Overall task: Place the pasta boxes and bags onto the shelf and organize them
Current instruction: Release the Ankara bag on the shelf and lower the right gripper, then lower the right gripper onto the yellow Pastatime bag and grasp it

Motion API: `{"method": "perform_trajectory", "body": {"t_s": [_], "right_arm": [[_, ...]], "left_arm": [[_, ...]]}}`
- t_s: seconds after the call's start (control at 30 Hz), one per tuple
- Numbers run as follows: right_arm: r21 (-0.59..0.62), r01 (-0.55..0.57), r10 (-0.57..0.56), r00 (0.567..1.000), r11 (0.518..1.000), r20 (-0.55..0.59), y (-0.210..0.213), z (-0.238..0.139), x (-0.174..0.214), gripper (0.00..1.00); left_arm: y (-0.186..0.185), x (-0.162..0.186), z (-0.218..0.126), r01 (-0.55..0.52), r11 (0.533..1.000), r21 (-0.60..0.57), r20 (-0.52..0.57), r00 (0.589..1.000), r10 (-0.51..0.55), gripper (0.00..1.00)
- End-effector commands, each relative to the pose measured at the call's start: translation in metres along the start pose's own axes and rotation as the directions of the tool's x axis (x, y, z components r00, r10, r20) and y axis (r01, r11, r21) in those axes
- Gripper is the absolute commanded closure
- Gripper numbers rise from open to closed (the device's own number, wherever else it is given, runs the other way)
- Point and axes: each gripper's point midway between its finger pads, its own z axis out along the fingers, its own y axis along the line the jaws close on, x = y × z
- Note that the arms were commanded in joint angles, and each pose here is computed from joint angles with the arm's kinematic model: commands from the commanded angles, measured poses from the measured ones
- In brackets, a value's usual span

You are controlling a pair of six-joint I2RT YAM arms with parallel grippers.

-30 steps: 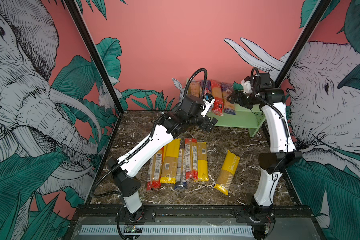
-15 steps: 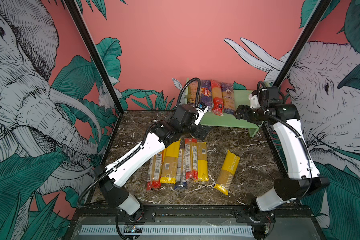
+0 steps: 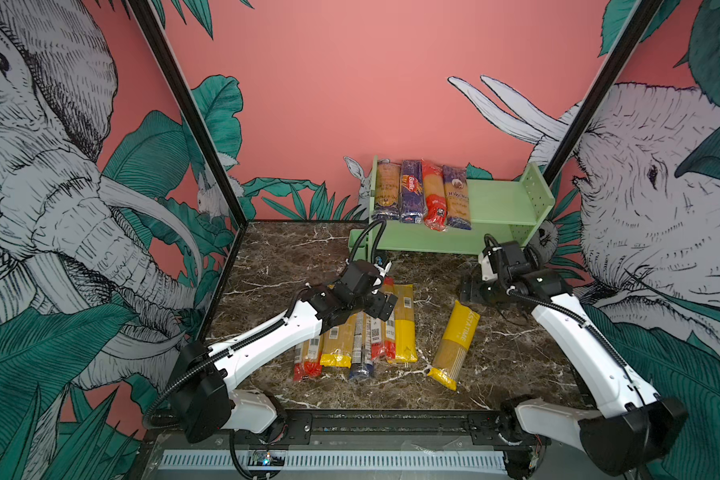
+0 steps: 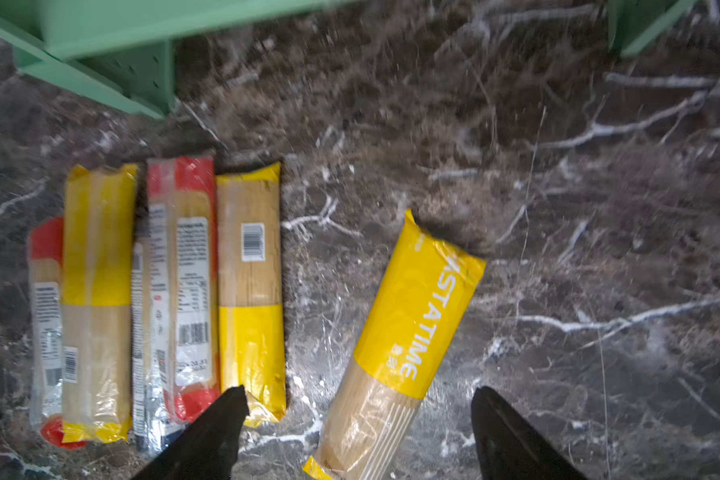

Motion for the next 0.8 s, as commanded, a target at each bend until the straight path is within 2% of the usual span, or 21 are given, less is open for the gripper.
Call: {"method": "perform_trajectory", "body": {"t_s": [0.0,0.1,0.27,0.5,0.63,0.67,0.77], "right_arm": [[-0.032,0.006,-0.004,0.999,0.999,0.053,0.013,0.012,0.001,0.17],[0.010,0.049,-0.049,0.998,0.999,0.040,0.012,0.027,0.027,0.17],[0.016,0.031,-0.032,0.996,0.999,0.084,0.000,0.034,0.068,0.17],[0.108,0.107,-0.116,0.990,0.988,0.082,-0.023,0.021,0.107,0.16],[0.103,0.084,-0.090,0.995,0.991,0.052,-0.027,0.022,0.122,0.14],[0.099,0.079,-0.084,0.995,0.992,0.050,-0.028,0.022,0.125,0.03],[0.095,0.072,-0.076,0.996,0.993,0.038,-0.031,0.022,0.133,0.01]], "left_arm": [[-0.003,-0.017,-0.016,0.047,0.999,-0.016,0.116,0.992,-0.045,0.01],[-0.017,-0.011,-0.021,-0.007,0.999,-0.039,0.148,0.989,0.013,0.01],[-0.052,0.003,-0.036,-0.107,0.992,-0.072,0.188,0.975,0.119,0.01],[-0.080,0.022,-0.066,-0.129,0.987,-0.099,0.227,0.962,0.149,0.01],[-0.083,0.022,-0.085,-0.112,0.989,-0.091,0.266,0.955,0.133,0.01],[-0.082,0.019,-0.089,-0.106,0.990,-0.094,0.274,0.953,0.128,0.01],[-0.080,0.013,-0.100,-0.094,0.990,-0.100,0.304,0.945,0.121,0.01]]}}
